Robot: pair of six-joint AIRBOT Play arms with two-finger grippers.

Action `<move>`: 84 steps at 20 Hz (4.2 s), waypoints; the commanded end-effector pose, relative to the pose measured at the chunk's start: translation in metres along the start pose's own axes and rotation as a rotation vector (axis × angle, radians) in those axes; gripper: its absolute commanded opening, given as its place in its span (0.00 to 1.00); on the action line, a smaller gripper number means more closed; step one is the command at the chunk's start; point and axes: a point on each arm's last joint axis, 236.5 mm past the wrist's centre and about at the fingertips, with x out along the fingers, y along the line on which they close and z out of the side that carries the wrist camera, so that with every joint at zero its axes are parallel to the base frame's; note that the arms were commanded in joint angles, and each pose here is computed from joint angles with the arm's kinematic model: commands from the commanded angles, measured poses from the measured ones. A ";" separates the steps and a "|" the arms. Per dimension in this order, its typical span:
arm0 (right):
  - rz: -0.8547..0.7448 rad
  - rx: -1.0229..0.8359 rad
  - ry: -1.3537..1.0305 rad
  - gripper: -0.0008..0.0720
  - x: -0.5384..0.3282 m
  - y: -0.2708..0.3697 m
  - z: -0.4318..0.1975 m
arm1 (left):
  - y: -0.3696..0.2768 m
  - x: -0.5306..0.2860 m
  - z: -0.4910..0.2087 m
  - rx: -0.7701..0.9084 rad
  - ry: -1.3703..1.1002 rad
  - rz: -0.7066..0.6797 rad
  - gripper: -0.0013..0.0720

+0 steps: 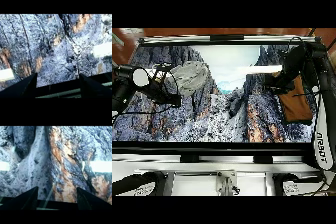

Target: Fold the shirts.

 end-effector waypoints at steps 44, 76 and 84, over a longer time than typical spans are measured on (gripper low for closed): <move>0.037 -0.080 -0.210 0.83 -0.005 0.011 0.049 | 0.078 0.139 0.186 -0.219 -0.285 0.026 0.06; -0.048 -0.188 0.038 0.93 -0.033 -0.033 -0.150 | -0.101 -0.040 -0.034 0.017 -0.040 -0.157 1.00; 0.272 -0.021 0.257 0.93 0.063 -0.005 -0.187 | -0.167 0.082 -0.054 -0.348 -0.052 -0.494 1.00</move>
